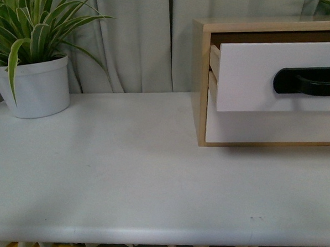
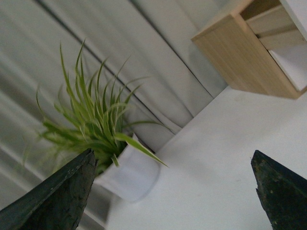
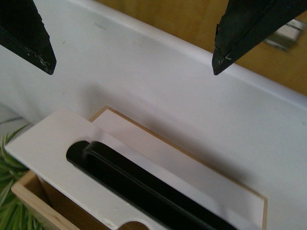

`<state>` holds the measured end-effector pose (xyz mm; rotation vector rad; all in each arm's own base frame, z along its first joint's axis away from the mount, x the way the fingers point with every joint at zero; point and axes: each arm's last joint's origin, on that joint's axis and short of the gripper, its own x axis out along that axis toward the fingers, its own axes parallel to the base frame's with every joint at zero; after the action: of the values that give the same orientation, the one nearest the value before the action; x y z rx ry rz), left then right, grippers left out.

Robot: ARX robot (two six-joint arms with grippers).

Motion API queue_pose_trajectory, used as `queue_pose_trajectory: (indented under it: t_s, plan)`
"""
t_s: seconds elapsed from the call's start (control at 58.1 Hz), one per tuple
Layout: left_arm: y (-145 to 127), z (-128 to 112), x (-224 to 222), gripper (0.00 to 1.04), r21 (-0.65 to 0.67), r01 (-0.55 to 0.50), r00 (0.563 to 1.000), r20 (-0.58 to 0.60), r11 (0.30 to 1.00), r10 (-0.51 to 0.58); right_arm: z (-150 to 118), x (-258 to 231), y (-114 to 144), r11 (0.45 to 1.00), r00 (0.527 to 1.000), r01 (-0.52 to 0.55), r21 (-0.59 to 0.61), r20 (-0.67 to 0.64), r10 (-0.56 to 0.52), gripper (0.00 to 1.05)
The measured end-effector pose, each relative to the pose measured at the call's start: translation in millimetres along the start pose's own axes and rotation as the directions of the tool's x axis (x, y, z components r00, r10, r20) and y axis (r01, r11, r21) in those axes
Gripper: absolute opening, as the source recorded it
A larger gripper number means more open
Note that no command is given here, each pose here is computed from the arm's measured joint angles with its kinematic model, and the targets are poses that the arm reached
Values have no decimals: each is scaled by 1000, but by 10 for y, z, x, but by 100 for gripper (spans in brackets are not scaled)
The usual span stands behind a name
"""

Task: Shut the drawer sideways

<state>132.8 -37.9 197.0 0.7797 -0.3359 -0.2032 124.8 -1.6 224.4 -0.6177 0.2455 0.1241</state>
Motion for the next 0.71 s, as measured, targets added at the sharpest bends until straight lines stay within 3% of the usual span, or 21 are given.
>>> queue_pose_trajectory:
  t_s: [0.052,0.155,0.327,0.413,0.706]
  plan:
    - [-33,-20,73,98,184,30,998,56,983,-41,60,22,-29,993,1000,-9,-118,-10,8,95]
    - [-126,-84,174,98,415,82,982,124,906,-145,126,48,-72,966,1000,-18,-257,-18,14,95]
    - [-308,-151,318,98,657,119,935,177,744,-307,175,120,-177,909,1000,3,-417,-20,-12,95]
    - [-373,-116,443,98,696,112,920,197,709,-338,176,165,-239,900,1000,-2,-437,-18,-6,95]
    - [-542,15,840,98,693,117,906,218,711,-362,206,338,-575,913,999,14,-407,-23,-26,95]
